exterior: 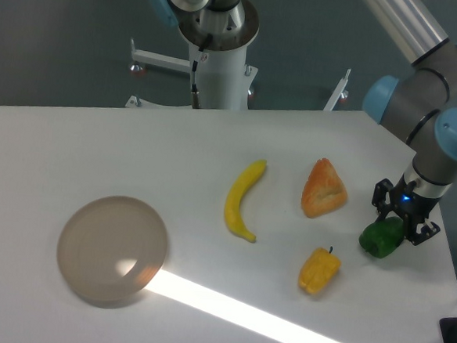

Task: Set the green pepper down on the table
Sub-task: 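Carry the green pepper away from the yellow pepper and set it down, then open the gripper to release the green pepper on the table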

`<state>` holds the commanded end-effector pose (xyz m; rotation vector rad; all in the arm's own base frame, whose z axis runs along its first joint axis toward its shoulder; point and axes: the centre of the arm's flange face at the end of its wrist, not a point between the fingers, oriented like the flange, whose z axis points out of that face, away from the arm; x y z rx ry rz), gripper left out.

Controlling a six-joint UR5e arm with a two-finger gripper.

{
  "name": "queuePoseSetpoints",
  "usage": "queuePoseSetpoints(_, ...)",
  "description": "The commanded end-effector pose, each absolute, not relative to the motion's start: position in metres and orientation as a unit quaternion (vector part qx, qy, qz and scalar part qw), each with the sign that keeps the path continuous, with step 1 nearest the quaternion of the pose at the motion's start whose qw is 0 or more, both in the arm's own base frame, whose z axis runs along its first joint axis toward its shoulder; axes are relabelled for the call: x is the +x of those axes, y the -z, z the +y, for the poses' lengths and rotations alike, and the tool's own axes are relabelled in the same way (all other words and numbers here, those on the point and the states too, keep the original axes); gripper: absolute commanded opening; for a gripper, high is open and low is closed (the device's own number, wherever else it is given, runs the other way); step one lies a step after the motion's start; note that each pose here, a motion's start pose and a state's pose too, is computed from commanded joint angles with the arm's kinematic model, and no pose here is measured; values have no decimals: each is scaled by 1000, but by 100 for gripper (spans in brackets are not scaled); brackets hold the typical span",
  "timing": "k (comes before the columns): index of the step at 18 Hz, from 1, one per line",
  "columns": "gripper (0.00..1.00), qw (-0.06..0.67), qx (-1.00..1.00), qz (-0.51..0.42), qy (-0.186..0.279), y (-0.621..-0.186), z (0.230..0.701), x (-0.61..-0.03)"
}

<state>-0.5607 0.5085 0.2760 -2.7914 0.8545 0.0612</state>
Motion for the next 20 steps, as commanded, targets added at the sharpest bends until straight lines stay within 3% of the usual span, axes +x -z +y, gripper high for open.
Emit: queuePoseSetpoints(20, 36, 114, -949, 294, -9, -263, 511, -556)
